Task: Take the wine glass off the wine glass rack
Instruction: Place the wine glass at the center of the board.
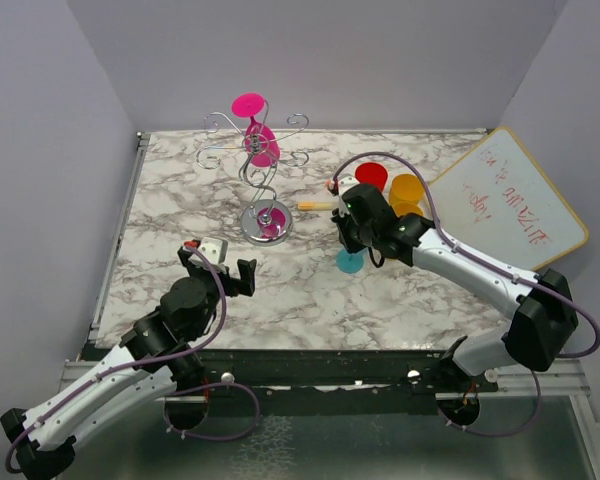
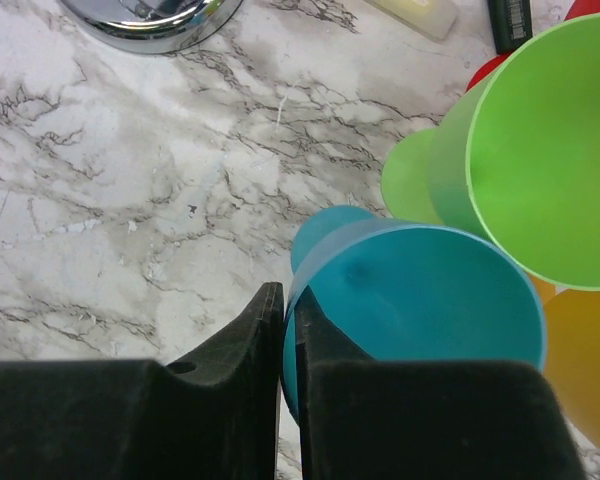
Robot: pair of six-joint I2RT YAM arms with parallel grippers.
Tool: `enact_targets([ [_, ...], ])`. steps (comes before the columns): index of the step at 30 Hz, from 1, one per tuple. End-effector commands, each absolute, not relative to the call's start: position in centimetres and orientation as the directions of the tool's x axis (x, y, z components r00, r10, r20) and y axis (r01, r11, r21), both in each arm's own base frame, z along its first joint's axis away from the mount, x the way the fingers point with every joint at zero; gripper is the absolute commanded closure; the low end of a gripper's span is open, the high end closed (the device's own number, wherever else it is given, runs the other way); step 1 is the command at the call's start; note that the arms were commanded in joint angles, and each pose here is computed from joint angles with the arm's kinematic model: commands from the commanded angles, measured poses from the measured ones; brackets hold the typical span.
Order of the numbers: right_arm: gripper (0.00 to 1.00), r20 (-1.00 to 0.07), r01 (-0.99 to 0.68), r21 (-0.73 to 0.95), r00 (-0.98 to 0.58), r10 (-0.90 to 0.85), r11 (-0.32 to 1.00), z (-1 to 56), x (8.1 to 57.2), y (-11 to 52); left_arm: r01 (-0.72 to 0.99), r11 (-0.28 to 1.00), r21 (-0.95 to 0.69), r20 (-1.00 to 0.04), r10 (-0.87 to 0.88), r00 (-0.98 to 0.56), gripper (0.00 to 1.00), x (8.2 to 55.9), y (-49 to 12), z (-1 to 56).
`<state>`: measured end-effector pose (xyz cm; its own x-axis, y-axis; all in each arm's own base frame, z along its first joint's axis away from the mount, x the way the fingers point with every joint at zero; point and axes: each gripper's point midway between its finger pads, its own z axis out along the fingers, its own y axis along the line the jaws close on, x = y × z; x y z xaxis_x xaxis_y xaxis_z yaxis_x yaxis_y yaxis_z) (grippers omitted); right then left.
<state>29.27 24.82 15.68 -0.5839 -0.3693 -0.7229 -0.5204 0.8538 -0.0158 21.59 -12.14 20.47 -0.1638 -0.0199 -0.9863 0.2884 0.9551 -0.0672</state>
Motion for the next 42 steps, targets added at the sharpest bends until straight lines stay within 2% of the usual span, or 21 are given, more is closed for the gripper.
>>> enact_targets([
  [1, 0.86, -0.723, -0.511, -0.017, -0.587, -0.364, 0.859, 16.4, 29.5, 25.1, 0.265, 0.962, -0.072, -0.987, -0.031, -0.155, 0.01, 21.6, -11.5, 20.8],
  [2, 0.86, -0.728, -0.51, -0.015, -0.584, -0.359, 0.86, 16.7, 29.6, 25.2, 0.265, 0.962, -0.07, -0.987, -0.029, -0.156, 0.01, 21.6, -11.5, 20.7],
  [6, 0.67, -0.746, -0.505, -0.011, -0.57, -0.344, 0.863, 17.8, 29.7, 25.2, 0.272, 0.96, -0.071, -0.988, -0.029, -0.154, 0.01, 21.5, -11.6, 20.8],
  [13, 0.64, -0.751, -0.512, -0.009, -0.564, -0.344, 0.859, 19.6, 29.3, 24.9, 0.237, 0.96, -0.151, -0.98, -0.113, -0.166, 0.01, 21.5, -11.4, 21.5],
  [26, 0.59, -0.852, -0.521, 0.092, -0.482, -0.203, 0.849, 26.3, 28.6, 25.4, 0.36, 0.919, -0.163, -0.977, -0.1, -0.189, 0.01, 20.8, -13.7, 23.2],
  [28, 0.59, -0.866, -0.495, 0.096, -0.469, -0.173, 0.863, 27.2, 29.1, 25.3, 0.416, 0.896, -0.158, -0.978, -0.085, -0.189, 0.01, 20.6, -14.9, 24.2],
  [32, 0.51, -0.892, -0.429, 0.089, -0.435, -0.12, 0.899, 28.2, 31.1, 25.3, 0.494, 0.85, -0.182, -0.971, -0.075, -0.227, 0.01, 20.5, -17.4, 25.8],
  [38, 0.5, -0.886, -0.371, 0.012, -0.434, -0.162, 0.929, 29.3, 35.2, 26.7, 0.443, 0.885, -0.14, -0.961, -0.014, -0.275, 0.01, 21.3, -17.1, 24.8],
  [42, 0.5, -0.886, -0.362, -0.004, -0.431, -0.171, 0.932, 29.9, 37.9, 27.7, 0.412, 0.897, -0.162, -0.96, -0.046, -0.277, 0.01, 21.0, -16.2, 24.5],
])
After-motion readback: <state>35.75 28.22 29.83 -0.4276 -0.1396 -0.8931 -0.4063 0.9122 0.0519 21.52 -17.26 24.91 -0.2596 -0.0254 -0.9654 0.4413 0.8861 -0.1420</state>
